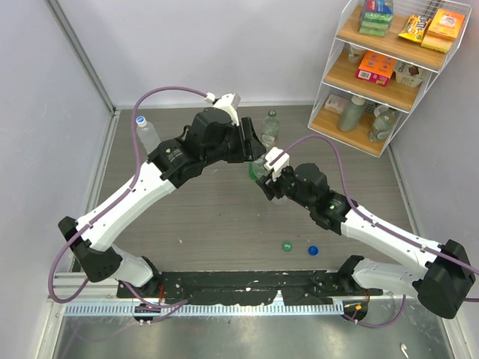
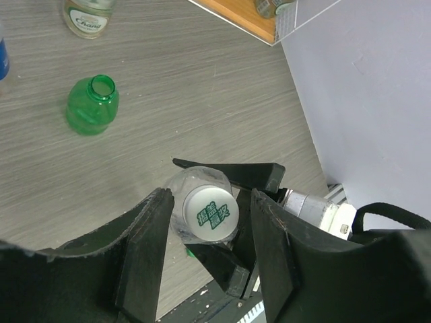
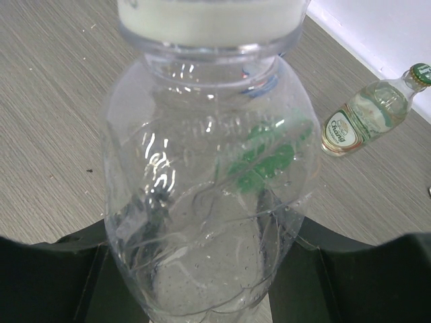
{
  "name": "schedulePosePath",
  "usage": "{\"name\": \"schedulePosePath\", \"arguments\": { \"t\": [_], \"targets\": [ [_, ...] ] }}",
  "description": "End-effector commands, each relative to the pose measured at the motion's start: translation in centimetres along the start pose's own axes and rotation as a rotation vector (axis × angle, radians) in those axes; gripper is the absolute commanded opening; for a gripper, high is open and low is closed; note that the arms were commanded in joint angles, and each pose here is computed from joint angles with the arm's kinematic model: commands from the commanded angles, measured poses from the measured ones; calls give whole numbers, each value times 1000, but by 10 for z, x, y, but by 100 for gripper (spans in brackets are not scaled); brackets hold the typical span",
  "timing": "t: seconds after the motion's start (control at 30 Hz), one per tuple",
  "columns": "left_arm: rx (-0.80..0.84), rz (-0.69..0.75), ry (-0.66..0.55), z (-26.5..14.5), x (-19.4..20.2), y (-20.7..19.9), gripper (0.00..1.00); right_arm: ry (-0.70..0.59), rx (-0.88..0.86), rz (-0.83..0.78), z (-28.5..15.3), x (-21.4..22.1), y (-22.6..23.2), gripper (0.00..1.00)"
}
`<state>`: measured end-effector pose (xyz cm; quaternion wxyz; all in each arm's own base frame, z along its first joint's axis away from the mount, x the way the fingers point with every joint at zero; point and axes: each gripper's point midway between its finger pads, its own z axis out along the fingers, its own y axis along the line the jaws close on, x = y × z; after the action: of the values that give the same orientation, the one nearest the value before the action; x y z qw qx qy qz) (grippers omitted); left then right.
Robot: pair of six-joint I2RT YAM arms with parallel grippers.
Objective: Screw on the bottle caps
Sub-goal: Screw the bottle cap onto the plastic bottle.
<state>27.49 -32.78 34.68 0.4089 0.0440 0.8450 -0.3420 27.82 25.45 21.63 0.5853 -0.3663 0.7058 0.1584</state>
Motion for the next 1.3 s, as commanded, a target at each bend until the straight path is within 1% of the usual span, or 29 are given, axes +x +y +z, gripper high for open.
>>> {"name": "schedulePosePath", "arguments": {
  "t": [0.0, 0.13, 0.23, 0.3, 0.53, 0.67, 0.83, 0.93, 1.03, 1.17, 1.23, 1.27],
  "targets": [
    [41, -11, -17, -7, -6, -10, 53, -91, 14, 12, -7, -34, -5, 1],
    [44, -10, -14, -7, -5, -10, 49, -92, 13, 12, -8, -35, -5, 1],
    [43, -9, -9, -7, -3, -9, 44, -90, 9, 15, -7, -34, -4, 1],
    [46, -9, -6, -7, -3, -9, 43, -91, 14, 14, -8, -34, -6, 1],
    [65, -8, 21, -4, 3, -12, 36, -96, 19, 23, -8, -36, -6, 1],
    [77, -6, 43, -1, 12, -10, 33, -113, 9, 35, -10, -41, -5, 1],
    [194, 32, 81, -9, 21, -26, 29, -156, -79, 37, -19, -53, 10, 1],
    [267, 97, 107, -14, 30, -32, 29, -195, -146, 37, -29, -66, 20, 1],
    [387, 160, 147, -24, 44, -44, 27, -235, -205, 29, -40, -78, 28, 1],
    [506, 240, 181, -37, 55, -54, 27, -279, -281, 21, -51, -93, 32, 1],
    [580, 312, 204, -42, 63, -59, 27, -313, -385, -1, -59, -100, 44, 1],
    [594, 326, 210, -43, 66, -59, 26, -324, -408, -6, -60, -104, 46, 1]
  ]
}}
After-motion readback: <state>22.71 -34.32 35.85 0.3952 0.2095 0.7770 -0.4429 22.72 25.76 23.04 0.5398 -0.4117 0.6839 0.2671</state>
